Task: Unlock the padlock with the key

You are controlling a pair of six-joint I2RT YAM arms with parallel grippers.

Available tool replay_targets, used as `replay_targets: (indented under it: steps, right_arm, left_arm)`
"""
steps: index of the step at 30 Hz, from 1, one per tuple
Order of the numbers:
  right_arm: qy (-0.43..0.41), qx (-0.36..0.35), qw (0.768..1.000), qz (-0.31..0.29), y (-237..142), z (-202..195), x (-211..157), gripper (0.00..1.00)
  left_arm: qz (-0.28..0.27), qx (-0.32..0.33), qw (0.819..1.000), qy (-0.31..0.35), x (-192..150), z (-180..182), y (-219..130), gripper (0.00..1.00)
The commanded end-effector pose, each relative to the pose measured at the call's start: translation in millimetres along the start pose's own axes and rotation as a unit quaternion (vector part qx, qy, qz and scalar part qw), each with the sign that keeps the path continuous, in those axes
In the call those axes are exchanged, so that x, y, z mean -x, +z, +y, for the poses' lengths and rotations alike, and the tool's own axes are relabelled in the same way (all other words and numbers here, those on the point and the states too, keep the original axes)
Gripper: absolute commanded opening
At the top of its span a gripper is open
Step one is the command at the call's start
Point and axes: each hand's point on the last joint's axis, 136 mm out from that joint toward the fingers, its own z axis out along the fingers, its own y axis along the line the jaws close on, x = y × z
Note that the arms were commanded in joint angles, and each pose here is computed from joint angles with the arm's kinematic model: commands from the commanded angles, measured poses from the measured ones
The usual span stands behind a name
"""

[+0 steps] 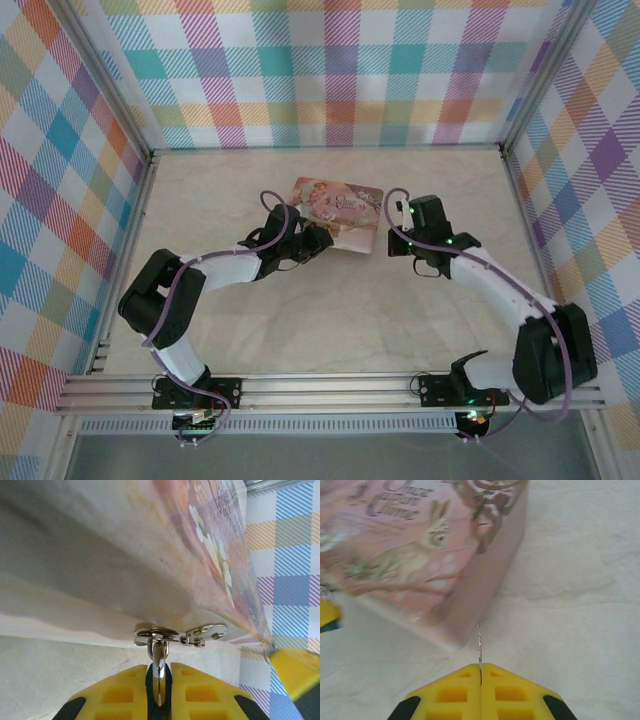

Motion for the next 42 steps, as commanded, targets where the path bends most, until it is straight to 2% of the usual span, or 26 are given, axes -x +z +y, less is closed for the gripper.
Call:
replay_targets:
  steps: [1, 11, 22, 29, 36, 42]
  right_arm:
    - [0.022, 0.099, 0.995, -0.026, -23, 32, 2, 0.00]
    - [0.013, 0.244, 0.967, -0.069, -95, 82, 6, 0.00]
    - [0.069, 0.342, 0.934, -0.083, -136, 109, 7, 0.00]
    - [0.152, 0.376, 0.911, -0.075, -120, 107, -3, 0.00]
    - [0.226, 0.365, 0.900, -0.073, -85, 90, -22, 0.00]
    - [0.250, 0.356, 0.899, -0.057, -63, 84, -34, 0.00]
  left_arm:
    - [-0.006, -0.042, 0.999, 0.006, 6, -32, -5, 0.04]
    - [-0.006, -0.050, 0.999, -0.003, 4, -28, -2, 0.05]
    - [0.001, -0.069, 0.998, -0.008, 4, -36, 1, 0.06]
    - [0.005, -0.075, 0.997, -0.012, 3, -38, 1, 0.06]
    - [0.008, -0.076, 0.997, -0.014, 2, -38, 2, 0.06]
    - [0.011, -0.078, 0.997, -0.017, 1, -38, 5, 0.06]
